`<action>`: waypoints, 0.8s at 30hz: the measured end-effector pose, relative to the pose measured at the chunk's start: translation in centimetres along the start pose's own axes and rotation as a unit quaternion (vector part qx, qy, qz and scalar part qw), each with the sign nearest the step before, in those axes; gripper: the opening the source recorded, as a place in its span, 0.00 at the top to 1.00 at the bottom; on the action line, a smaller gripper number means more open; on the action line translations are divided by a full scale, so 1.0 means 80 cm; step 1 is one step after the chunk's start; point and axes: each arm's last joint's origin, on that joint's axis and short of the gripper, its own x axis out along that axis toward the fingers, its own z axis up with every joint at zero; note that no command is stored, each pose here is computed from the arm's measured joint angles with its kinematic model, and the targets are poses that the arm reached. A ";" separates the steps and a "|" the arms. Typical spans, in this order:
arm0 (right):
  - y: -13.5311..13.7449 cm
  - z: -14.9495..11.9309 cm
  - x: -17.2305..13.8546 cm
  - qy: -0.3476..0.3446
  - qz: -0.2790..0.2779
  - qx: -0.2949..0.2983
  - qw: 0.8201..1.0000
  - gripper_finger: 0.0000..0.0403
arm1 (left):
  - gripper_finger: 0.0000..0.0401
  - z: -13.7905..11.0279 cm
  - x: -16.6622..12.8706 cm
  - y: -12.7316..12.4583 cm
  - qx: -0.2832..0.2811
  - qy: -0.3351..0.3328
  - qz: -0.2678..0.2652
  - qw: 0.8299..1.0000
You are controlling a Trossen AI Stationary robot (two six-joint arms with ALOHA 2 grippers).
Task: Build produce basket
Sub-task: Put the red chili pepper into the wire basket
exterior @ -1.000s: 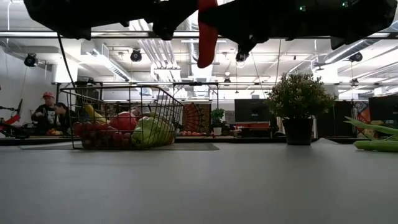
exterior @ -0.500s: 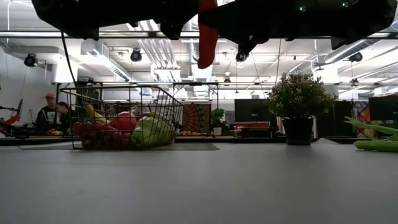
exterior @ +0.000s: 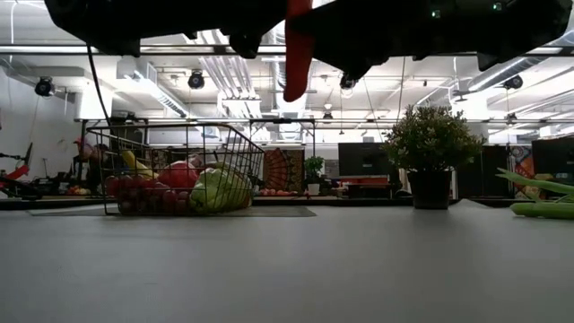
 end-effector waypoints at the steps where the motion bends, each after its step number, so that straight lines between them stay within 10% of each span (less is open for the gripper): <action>1: 0.000 0.002 -0.001 0.001 0.000 0.005 1.000 0.44 | 0.75 0.001 -0.002 0.001 0.000 0.004 0.003 1.000; 9: -0.014 0.026 -0.022 0.048 -0.075 0.039 0.995 0.30 | 0.74 0.034 -0.036 0.018 0.057 0.102 0.161 0.980; 12: -0.020 0.037 -0.034 0.066 -0.094 0.056 0.992 0.29 | 0.74 0.046 -0.054 0.034 0.094 0.136 0.282 0.945; 17: -0.024 0.046 -0.046 0.079 -0.100 0.076 0.989 0.29 | 0.74 0.055 -0.084 0.076 0.112 0.178 0.502 0.839; 24: -0.022 0.039 -0.043 0.089 -0.100 0.075 0.988 0.29 | 0.74 0.033 -0.105 0.149 0.019 0.195 0.550 0.812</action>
